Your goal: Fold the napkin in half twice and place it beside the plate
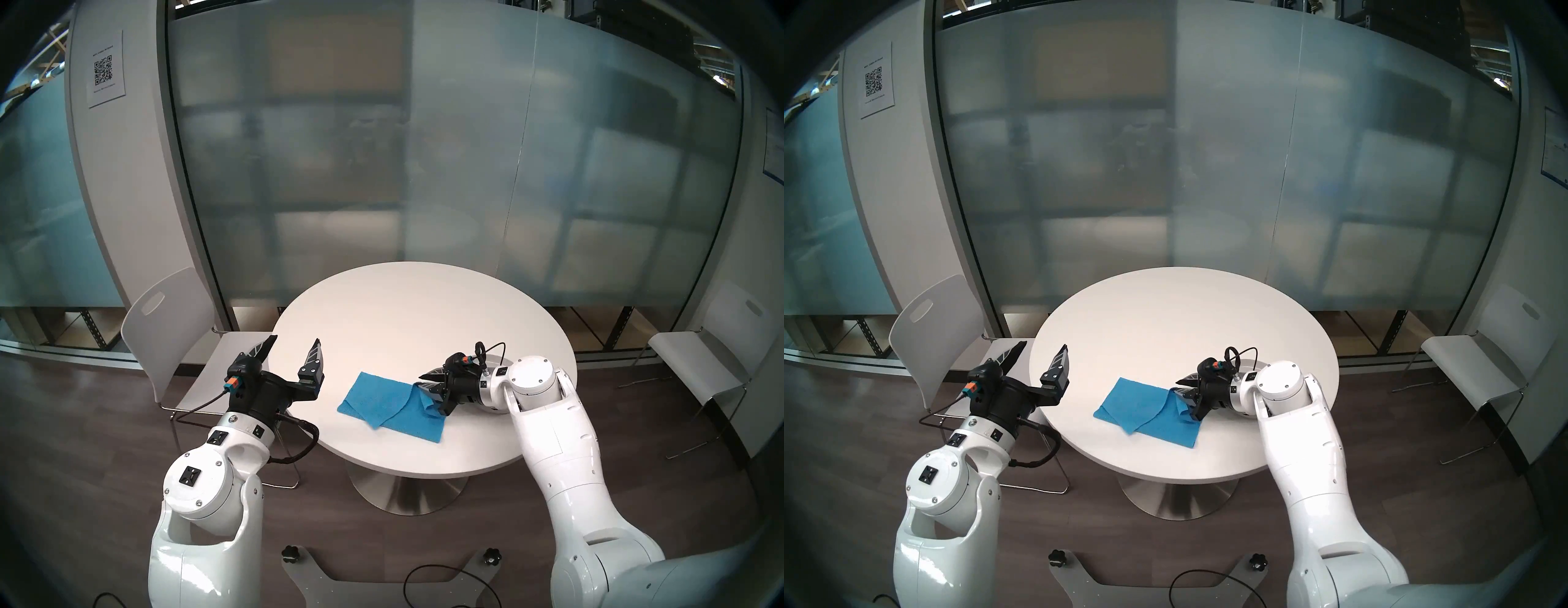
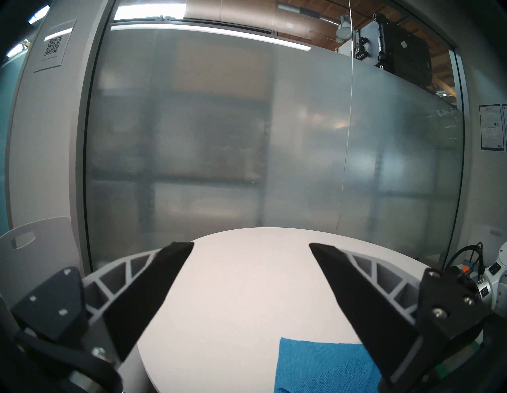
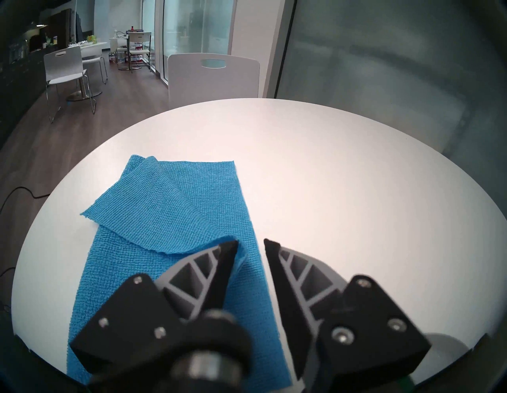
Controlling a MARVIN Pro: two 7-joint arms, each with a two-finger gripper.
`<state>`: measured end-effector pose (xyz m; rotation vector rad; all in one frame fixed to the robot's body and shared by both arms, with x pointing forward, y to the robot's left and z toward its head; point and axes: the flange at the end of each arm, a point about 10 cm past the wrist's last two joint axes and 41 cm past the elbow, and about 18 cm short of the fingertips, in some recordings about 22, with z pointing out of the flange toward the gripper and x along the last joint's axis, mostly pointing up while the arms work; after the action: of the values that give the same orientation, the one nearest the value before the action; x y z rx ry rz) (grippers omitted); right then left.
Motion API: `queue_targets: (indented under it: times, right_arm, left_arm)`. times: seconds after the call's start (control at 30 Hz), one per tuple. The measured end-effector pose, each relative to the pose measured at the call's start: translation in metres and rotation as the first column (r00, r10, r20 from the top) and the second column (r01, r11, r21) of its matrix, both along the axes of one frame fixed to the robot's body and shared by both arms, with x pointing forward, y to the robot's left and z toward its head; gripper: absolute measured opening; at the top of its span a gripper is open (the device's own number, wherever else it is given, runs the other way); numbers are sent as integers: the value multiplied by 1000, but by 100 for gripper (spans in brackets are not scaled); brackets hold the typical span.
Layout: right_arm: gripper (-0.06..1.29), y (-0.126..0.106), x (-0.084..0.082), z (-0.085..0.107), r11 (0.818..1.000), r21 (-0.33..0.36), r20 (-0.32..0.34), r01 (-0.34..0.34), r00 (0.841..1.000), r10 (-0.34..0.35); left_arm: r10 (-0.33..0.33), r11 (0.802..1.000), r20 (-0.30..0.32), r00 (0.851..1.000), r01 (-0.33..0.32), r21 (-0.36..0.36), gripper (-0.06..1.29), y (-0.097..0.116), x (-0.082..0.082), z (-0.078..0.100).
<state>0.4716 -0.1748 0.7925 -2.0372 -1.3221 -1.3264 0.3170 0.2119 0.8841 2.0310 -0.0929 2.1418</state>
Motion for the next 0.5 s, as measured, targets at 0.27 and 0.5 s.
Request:
queue_targets:
  times: [0.27,0.5]
  right_arm:
    - [47,-1,-3,-2,1000,3,-6,-8,1000,8]
    - [47,-1,-5,-2,1000,4,-7,-14,1000,14]
  left_arm:
    - [-108,993,-70,992,112,45,123,1,21,-6]
    - [-211,972,-128,969,222,81,123,-1,33,-14]
